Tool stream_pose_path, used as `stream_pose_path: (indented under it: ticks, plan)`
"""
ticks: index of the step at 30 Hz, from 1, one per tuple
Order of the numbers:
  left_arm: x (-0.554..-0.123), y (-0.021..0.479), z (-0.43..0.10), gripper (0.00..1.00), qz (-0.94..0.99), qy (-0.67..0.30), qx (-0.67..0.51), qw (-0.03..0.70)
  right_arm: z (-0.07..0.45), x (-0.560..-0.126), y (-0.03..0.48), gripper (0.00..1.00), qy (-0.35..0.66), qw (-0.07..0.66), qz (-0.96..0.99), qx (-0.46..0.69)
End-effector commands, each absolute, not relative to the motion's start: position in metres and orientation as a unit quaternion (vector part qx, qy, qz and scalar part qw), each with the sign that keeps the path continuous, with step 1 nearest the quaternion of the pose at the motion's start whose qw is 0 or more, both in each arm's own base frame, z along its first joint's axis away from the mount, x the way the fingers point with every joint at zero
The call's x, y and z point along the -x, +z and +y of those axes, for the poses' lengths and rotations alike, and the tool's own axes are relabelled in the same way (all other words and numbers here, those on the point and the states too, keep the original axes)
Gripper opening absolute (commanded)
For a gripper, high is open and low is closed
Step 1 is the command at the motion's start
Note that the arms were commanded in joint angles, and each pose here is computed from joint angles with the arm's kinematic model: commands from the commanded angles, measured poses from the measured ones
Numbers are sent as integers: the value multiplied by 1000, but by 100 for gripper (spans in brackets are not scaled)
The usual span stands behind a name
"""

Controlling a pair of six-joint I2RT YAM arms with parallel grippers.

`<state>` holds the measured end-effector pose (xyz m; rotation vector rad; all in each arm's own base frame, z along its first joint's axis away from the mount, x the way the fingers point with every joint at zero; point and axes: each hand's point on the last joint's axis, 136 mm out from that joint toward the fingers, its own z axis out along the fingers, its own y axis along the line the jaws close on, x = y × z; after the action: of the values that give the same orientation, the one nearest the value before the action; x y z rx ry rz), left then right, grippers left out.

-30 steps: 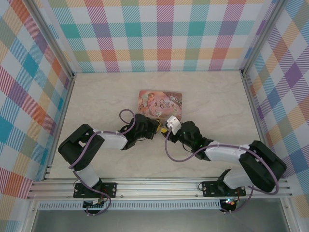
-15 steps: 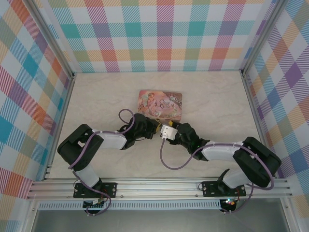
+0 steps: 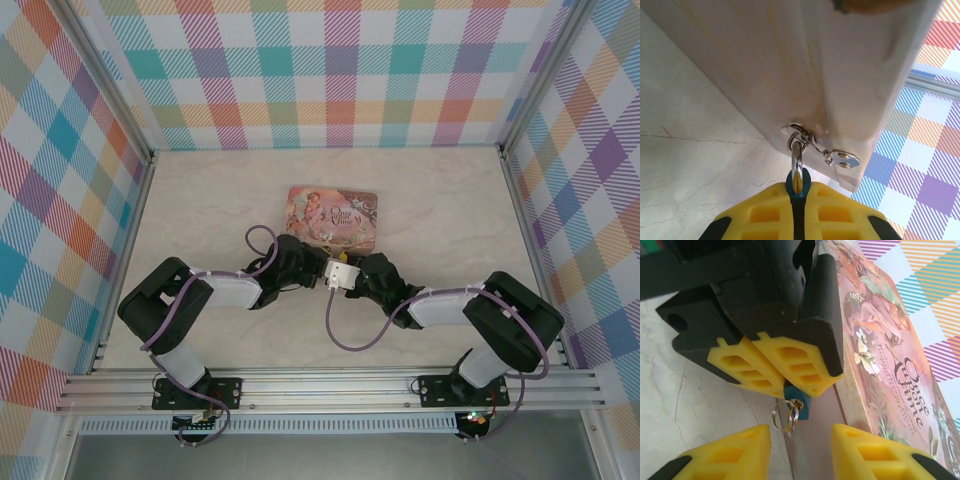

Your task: Unlock a padlock with a key

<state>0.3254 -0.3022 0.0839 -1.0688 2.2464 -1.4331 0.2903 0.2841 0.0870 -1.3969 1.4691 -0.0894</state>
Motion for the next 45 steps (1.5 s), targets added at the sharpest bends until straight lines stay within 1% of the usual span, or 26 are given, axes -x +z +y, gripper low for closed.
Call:
stream_pose_path:
  ticks: [1,6,20,24,32,41,45]
  plan:
    - [-330,114,-306,0,763,-523,351,147,299,-294,100,36,-29,551,592,588]
    - [-330,115,-305,0,764,-521,350,149,301,-298,95,32,-40,549,589,592]
    - [-329,115,-307,0,767,-519,347,149,305,-303,98,25,-35,554,592,584]
    - [-329,116,-307,0,766,-520,347,149,305,-304,96,20,-34,550,597,583]
    - [-329,115,-307,0,766,-520,348,147,302,-310,101,0,-32,548,625,555]
    - [-329,115,-307,0,765,-521,348,149,297,-312,107,0,10,544,686,483]
    - [-330,114,-307,0,766,-519,349,149,295,-308,100,0,38,524,717,459]
